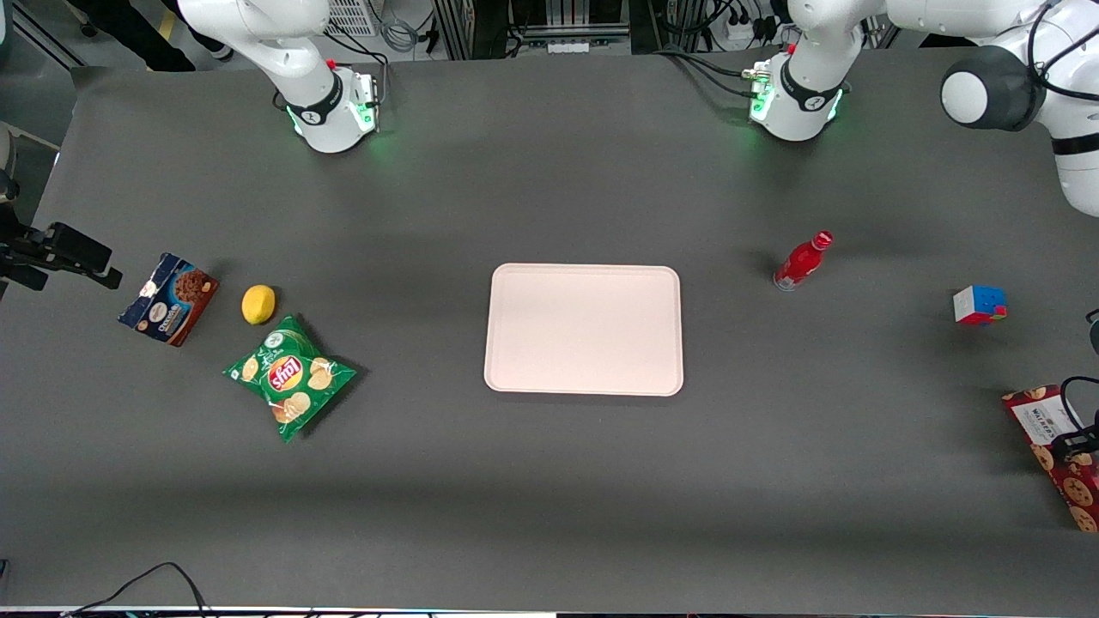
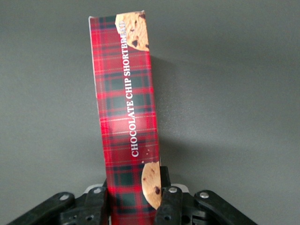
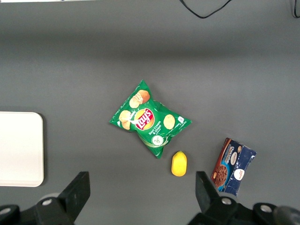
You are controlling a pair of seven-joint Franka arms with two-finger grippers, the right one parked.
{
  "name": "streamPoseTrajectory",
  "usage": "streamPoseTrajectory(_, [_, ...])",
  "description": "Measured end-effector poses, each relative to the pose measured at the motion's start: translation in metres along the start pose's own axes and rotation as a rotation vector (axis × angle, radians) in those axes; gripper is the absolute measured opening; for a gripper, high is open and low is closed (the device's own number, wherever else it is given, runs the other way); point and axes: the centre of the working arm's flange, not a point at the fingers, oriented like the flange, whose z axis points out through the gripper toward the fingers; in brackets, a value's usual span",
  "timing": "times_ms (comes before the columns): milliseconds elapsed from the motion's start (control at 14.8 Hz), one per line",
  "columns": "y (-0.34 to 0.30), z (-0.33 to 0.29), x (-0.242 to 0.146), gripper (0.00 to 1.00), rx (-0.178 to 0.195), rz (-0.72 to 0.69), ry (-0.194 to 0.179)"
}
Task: Place red cookie box on tray
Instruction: 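Close the left gripper on the cookie box's end and lift it upright, then carry the upright cookie box with the left gripper over the white tray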
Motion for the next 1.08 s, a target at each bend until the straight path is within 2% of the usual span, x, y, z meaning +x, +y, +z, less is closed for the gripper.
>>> streamPoseTrajectory(135, [0.016,-0.008,0.007,0.38,0.009,0.044,-0.017])
streamPoseTrajectory(338, [0.050,-0.048,0.021,0.38,-0.023,0.094,-0.079])
streamPoseTrajectory(676, [0.098,-0.170,0.036,0.38,-0.061,0.161,-0.119])
streamPoseTrajectory(1081, [0.108,-0.294,0.018,0.38,-0.100,0.179,-0.173])
